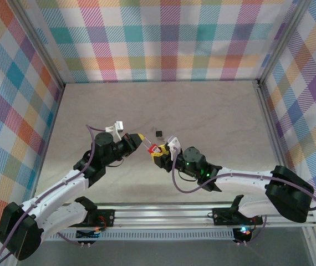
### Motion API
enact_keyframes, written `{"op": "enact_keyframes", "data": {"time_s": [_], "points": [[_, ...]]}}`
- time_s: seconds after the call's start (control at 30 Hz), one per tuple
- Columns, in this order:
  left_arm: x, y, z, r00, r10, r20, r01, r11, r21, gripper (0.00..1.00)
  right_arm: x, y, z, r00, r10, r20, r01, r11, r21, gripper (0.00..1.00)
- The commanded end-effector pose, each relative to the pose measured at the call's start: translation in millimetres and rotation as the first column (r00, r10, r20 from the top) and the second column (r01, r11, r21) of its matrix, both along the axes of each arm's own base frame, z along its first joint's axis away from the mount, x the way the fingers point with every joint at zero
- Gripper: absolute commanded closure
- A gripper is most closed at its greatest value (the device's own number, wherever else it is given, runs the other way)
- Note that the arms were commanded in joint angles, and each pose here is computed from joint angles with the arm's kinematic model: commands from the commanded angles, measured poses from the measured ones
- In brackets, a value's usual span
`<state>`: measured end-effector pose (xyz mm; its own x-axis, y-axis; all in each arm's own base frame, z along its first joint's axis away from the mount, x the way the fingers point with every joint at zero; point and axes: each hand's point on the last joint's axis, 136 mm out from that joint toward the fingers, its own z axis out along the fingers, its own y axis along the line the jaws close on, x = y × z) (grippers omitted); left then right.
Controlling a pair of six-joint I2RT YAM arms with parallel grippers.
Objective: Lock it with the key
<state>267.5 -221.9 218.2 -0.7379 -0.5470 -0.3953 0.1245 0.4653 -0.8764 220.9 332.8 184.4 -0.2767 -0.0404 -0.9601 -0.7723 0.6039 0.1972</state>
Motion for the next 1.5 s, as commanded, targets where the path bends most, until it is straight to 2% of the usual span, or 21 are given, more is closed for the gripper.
{"op": "enact_keyframes", "data": {"time_s": [0.0, 0.37, 0.63, 1.3, 1.4, 1.47], "points": [[-22.7, -11.9, -13.8, 0.994, -0.094, -0.058, 0.094, 0.996, 0.004, 1.00, 35.2, -14.1, 55.5, 0.966, -0.217, 0.137, 0.198, 0.970, 0.140, 1.00], [-27.5, -13.7, -6.4, 0.992, -0.126, 0.020, 0.126, 0.992, -0.003, 1.00, 28.1, -8.2, 78.6, 0.955, -0.185, 0.231, 0.138, 0.969, 0.206, 1.00], [-32.8, -20.8, -3.9, 0.980, -0.184, 0.070, 0.183, 0.983, 0.015, 1.00, 20.9, 2.3, 99.0, 0.912, -0.135, 0.388, 0.060, 0.978, 0.199, 1.00], [-39.5, -20.1, -1.5, 0.973, -0.203, 0.107, 0.196, 0.978, 0.068, 1.00, 10.1, 10.2, 104.0, 0.915, -0.046, 0.400, -0.016, 0.988, 0.152, 1.00], [-39.0, -18.8, 2.0, 0.973, -0.202, 0.114, 0.193, 0.977, 0.086, 0.94, 9.3, 8.6, 100.7, 0.916, -0.045, 0.398, -0.014, 0.989, 0.145, 1.00], [-39.1, -18.7, 4.7, 0.971, -0.204, 0.121, 0.194, 0.977, 0.091, 0.79, 8.2, 7.7, 98.7, 0.917, -0.041, 0.397, -0.017, 0.990, 0.140, 1.00]]}}
